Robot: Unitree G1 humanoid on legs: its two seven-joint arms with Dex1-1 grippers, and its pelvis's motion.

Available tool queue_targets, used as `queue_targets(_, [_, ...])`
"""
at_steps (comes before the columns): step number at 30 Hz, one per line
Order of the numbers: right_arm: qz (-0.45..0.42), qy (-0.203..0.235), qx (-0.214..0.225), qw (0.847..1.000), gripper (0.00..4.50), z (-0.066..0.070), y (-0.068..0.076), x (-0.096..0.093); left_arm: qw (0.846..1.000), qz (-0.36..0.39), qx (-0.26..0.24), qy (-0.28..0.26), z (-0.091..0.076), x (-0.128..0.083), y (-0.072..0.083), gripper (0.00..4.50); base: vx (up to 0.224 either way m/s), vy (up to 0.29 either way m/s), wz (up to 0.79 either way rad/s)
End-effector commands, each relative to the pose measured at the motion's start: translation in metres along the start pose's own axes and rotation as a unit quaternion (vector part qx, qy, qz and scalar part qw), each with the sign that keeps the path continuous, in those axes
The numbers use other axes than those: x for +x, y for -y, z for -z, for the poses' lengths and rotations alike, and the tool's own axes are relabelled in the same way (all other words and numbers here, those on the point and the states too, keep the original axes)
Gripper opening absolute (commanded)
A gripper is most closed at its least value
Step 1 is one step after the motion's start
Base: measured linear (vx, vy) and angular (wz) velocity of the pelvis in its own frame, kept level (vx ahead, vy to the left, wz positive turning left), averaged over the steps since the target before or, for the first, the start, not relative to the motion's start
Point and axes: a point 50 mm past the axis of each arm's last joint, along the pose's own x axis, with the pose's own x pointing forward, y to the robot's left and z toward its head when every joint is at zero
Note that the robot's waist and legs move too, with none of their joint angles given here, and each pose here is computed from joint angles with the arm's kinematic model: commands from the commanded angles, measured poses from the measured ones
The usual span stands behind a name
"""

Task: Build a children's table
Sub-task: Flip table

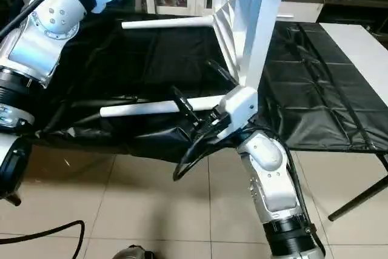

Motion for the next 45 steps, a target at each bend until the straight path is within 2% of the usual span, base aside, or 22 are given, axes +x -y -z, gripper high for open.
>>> queue_targets(1, [0.0,0.004,-0.007,1.0,4.5,-0.003,0.001,-0.001,0.995,-0.035,-0.096,-0.01,0.007,-0.002,-0.003,2.63,0.0,0.0,0.0])
queue_targets(3, [0.0,0.004,-0.007,1.0,4.5,-0.003,0.001,-0.001,0.995,-0.035,-0.096,-0.01,0.007,-0.002,-0.003,2.63,0.0,0.0,0.0])
queue_targets(5, [0.007,-0.013,-0.015,1.0,4.5,0.001,0.003,-0.002,0.984,-0.049,-0.169,-0.036,0.012,-0.002,-0.001,2.63,0.0,0.0,0.0])
queue_targets(8, [0.01,-0.019,-0.015,1.0,4.5,0.002,0.003,-0.003,0.981,-0.05,-0.185,-0.041,0.014,-0.001,0.0,2.63,0.0,0.0,0.0])
queue_targets(9, [0.012,-0.036,-0.009,0.999,4.5,0.007,0.002,-0.004,0.972,-0.057,-0.223,-0.054,0.017,0.0,0.001,2.63,0.0,0.0,0.0])
queue_targets(11, [0.009,-0.048,-0.008,0.999,4.5,0.011,0.001,-0.005,0.967,-0.064,-0.239,-0.06,0.018,0.0,0.001,2.63,0.0,0.0,0.0])
queue_targets(12, [0.004,-0.063,-0.005,0.998,4.5,0.015,-0.002,-0.007,0.957,-0.073,-0.271,-0.069,0.02,0.001,0.0,2.63,0.0,0.0,0.0])
queue_targets(18, [0.015,-0.081,-0.003,0.997,4.5,0.021,-0.002,-0.009,0.941,-0.097,-0.316,-0.067,0.019,0.002,-0.007,2.63,0.0,0.0,0.0])
queue_targets(21, [0.054,-0.101,-0.008,0.993,4.5,0.025,0.006,-0.012,0.935,-0.12,-0.332,-0.039,0.013,0.003,-0.015,2.63,0.0,0.0,0.0])
queue_targets(24, [0.1,-0.136,-0.009,0.986,4.5,0.033,0.016,-0.016,0.932,-0.126,-0.338,-0.02,0.009,0.003,-0.017,2.63,0.0,0.0,0.0])
queue_targets(26, [0.127,-0.138,0.004,0.982,4.5,0.035,0.021,-0.017,0.928,-0.126,-0.35,-0.014,0.007,0.003,-0.017,2.63,0.0,0.0,0.0])
queue_targets(28, [0.201,-0.13,0.05,0.97,4.5,0.037,0.033,-0.021,0.927,-0.125,-0.353,-0.005,0.006,0.002,-0.016,2.62,0.0,0.0,0.0])
queue_targets(29, [0.201,-0.13,0.05,0.97,4.5,0.037,0.033,-0.021,0.927,-0.125,-0.353,-0.005,0.006,0.002,-0.016,2.62,0.0,0.0,0.0])
queue_targets(31, [0.291,-0.111,0.114,0.943,4.5,0.039,0.046,-0.03,0.921,-0.13,-0.367,-0.008,0.007,0.0,-0.013,2.59,0.0,0.0,0.0])
queue_targets(32, [0.295,-0.111,0.116,0.942,4.5,0.039,0.046,-0.03,0.921,-0.131,-0.368,-0.008,0.007,0.0,-0.012,2.58,0.0,0.0,0.0])
queue_targets(34, [0.35,-0.101,0.145,0.92,4.5,0.041,0.055,-0.038,0.916,-0.135,-0.379,-0.009,0.008,-0.002,-0.009,2.58,0.0,0.0,0.0])
queue_targets(35, [0.353,-0.101,0.146,0.919,4.5,0.042,0.055,-0.039,0.915,-0.135,-0.379,-0.009,0.008,-0.002,-0.009,2.58,0.0,0.0,0.0])
queue_targets(37, [0.388,-0.091,0.171,0.901,4.5,0.043,0.062,-0.043,0.912,-0.14,-0.386,-0.01,0.008,-0.003,-0.007,2.58,0.0,0.0,0.0])
queue_targets(38, [0.388,-0.091,0.171,0.901,4.5,0.043,0.062,-0.043,0.912,-0.14,-0.386,-0.01,0.008,-0.003,-0.007,2.58,0.0,0.0,0.0])
queue_targets(40, [0.415,-0.07,0.214,0.882,4.5,0.044,0.069,-0.045,0.909,-0.144,-0.391,-0.011,0.009,-0.005,-0.007,2.58,0.0,0.0,0.0])
queue_targets(43, [0.396,-0.044,0.272,0.876,4.5,0.048,0.077,-0.034,0.909,-0.141,-0.393,-0.01,0.007,-0.006,-0.006,2.58,0.0,0.0,0.0])
queue_targets(45, [0.364,-0.028,0.3,0.881,4.5,0.049,0.081,-0.023,0.909,-0.139,-0.392,-0.009,0.006,-0.006,-0.006,2.58,0.0,0.0,0.0])
